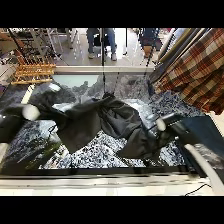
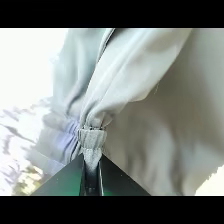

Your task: Fold the clothes and pants, and hang the long-sleeved shirts on hangers.

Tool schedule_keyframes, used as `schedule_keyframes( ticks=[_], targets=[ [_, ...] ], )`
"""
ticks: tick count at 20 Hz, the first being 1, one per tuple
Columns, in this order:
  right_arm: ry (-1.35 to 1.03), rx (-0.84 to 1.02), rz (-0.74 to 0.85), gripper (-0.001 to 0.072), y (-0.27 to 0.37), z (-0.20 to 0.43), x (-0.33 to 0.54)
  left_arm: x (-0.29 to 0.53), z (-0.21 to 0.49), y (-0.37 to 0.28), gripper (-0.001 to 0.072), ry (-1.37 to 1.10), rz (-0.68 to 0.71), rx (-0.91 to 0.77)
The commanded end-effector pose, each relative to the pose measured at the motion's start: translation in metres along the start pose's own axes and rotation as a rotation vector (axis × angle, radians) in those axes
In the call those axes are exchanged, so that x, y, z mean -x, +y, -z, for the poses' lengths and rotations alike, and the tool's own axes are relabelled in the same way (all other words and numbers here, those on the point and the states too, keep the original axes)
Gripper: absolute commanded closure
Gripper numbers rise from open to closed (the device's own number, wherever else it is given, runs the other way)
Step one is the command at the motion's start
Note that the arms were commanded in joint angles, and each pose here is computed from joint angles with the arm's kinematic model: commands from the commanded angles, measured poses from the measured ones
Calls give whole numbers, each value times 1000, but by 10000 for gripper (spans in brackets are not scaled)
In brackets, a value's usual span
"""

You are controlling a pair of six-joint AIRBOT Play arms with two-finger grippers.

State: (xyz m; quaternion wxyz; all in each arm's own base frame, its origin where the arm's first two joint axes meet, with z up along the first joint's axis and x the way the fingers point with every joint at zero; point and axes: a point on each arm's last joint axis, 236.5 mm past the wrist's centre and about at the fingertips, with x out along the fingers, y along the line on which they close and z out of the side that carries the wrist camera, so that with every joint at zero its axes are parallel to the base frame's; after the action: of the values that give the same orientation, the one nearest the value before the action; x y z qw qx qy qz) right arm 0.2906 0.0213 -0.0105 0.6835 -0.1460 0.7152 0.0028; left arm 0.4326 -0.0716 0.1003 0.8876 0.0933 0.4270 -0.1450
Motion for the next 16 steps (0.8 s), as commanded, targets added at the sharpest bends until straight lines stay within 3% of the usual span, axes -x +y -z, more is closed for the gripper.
schedule_keyframes(
  ticks=[1,5,9,11,13,16],
  targets=[
    [-349,-157,252,692,-116,-24,128,126,-82,55,694,-304,-22,107],
    [-1010,-404,435,692,-211,24,361,353,-175,93,694,-909,17,269],
    [-1545,-509,644,692,-222,147,537,547,-174,94,694,-1462,121,349],
    [-1654,-491,732,692,-214,187,570,597,-150,108,695,-1599,105,374],
    [-1644,-473,757,692,-211,199,570,614,-120,131,695,-1615,-3,399],
    [-1542,-420,625,692,-202,158,533,585,-74,175,692,-1457,-147,506]
  ],
)
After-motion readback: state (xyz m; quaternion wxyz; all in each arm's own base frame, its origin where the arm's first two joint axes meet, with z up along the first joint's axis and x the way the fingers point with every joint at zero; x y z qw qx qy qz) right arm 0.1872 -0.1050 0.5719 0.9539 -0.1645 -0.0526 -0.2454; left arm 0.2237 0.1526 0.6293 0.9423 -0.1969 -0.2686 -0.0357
